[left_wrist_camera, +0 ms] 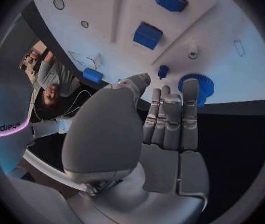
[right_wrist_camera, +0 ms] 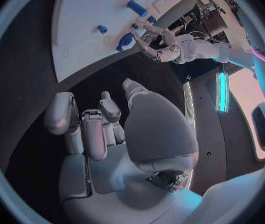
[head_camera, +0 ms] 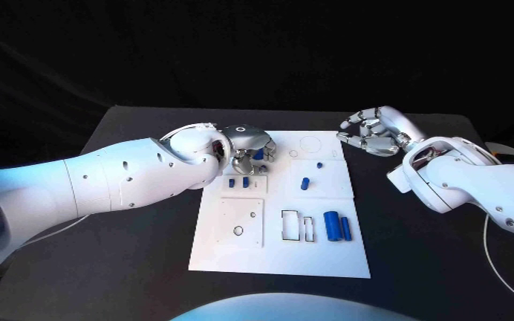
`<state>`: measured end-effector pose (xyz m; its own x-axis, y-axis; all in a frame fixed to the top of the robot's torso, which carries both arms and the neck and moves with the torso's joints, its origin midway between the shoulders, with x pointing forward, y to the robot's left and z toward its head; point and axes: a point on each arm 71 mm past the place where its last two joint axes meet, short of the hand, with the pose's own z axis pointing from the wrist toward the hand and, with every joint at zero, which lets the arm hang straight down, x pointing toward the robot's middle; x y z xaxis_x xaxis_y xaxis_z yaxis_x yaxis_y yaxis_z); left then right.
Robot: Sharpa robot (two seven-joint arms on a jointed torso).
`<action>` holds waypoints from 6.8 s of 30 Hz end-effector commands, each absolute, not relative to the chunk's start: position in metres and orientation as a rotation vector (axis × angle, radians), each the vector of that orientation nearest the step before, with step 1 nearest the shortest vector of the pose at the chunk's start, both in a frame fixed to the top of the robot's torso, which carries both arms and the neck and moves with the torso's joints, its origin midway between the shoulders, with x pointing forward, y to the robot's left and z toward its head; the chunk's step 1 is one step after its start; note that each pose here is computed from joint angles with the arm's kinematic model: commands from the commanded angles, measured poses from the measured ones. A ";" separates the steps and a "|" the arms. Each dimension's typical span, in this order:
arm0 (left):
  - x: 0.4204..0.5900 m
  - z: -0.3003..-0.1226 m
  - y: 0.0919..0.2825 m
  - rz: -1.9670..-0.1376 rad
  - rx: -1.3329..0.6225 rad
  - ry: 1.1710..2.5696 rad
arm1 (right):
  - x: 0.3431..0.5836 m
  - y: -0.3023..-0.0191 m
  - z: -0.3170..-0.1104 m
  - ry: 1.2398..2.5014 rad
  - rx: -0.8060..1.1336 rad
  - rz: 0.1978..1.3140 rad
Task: Assemble the parts on the task board
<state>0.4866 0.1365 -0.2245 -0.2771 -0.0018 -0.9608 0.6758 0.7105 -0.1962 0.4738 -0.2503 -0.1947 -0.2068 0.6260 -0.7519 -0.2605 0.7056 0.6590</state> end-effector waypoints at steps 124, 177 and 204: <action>0.491 -0.225 0.188 -0.666 0.361 1.952 | 0.474 -0.249 -0.195 1.581 0.294 0.837; 0.495 -0.235 0.200 -0.598 0.337 1.963 | 0.474 -0.251 -0.196 1.590 0.292 0.831; 0.506 -0.201 0.257 -1.065 -0.524 1.666 | 0.468 -0.223 -0.208 1.747 -0.169 0.699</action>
